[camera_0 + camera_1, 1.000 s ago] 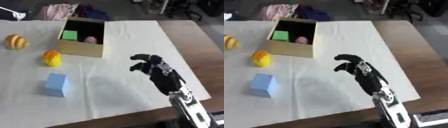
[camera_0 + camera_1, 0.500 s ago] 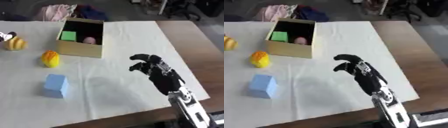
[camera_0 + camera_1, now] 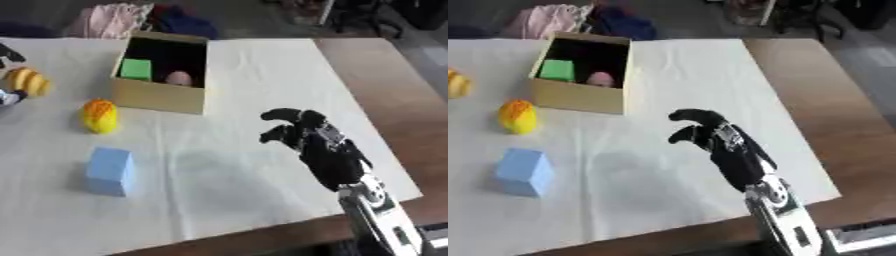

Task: Pick up objects on the table and place them in the box.

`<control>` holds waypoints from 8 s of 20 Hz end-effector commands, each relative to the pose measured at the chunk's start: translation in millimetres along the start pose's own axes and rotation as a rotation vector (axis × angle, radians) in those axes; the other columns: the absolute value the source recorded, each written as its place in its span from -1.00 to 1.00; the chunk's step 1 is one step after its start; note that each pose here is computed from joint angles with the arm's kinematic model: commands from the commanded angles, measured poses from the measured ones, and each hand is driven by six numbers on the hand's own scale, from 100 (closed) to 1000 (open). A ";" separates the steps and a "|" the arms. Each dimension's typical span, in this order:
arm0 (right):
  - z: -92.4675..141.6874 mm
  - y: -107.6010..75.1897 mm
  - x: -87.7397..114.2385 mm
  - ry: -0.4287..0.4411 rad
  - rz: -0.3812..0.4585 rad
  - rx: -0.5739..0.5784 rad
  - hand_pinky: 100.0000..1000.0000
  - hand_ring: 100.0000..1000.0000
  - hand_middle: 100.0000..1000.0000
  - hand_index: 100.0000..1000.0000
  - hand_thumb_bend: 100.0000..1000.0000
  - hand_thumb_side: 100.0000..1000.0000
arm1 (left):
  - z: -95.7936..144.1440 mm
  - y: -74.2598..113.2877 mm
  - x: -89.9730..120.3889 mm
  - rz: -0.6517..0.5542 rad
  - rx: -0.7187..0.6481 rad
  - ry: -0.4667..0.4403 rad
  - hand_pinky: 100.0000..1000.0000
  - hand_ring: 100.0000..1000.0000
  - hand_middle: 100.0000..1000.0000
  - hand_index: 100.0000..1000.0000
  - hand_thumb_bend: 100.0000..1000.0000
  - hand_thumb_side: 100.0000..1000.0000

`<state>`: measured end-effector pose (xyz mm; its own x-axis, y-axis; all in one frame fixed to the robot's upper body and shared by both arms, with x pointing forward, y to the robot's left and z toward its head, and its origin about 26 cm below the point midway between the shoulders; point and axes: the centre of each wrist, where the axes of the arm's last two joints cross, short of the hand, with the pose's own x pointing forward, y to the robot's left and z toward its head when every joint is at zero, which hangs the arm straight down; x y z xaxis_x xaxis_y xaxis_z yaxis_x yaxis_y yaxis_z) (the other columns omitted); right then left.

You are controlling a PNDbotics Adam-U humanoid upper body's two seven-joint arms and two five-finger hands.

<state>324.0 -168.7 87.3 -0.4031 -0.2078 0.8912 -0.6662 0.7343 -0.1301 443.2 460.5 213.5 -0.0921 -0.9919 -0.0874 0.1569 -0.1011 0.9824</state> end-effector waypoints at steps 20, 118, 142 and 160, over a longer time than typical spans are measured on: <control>-3.3 -4.7 7.4 -0.017 0.023 0.010 0.61 0.27 0.57 0.61 -1.00 0.92 | 11.7 -7.5 -17.1 -0.119 0.161 0.125 0.23 -0.06 0.00 0.38 -0.38 -0.61; 3.5 -4.2 1.4 0.012 0.017 0.027 0.63 0.27 0.57 0.62 -1.00 0.90 | 15.7 1.1 94.1 -0.239 -0.173 -0.582 0.45 0.28 0.38 0.66 -0.41 -0.41; 3.6 -3.6 0.8 0.018 0.019 0.030 0.63 0.27 0.57 0.62 -1.00 0.90 | -3.6 -13.6 126.0 -0.112 0.134 -0.593 -0.11 -0.51 -0.55 -0.24 -0.98 -0.73; 5.4 -2.6 -1.1 0.029 0.018 0.035 0.64 0.26 0.57 0.62 -1.00 0.91 | 45.8 116.3 98.3 -0.015 0.399 -0.588 -0.04 -0.45 -0.47 -0.18 -0.99 -0.82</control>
<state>321.9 -171.3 79.6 -0.3808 -0.1847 0.9060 -0.6845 0.7150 -0.1420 407.8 348.6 314.8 -0.6491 -0.7540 -0.1008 -0.1831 0.0263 0.9827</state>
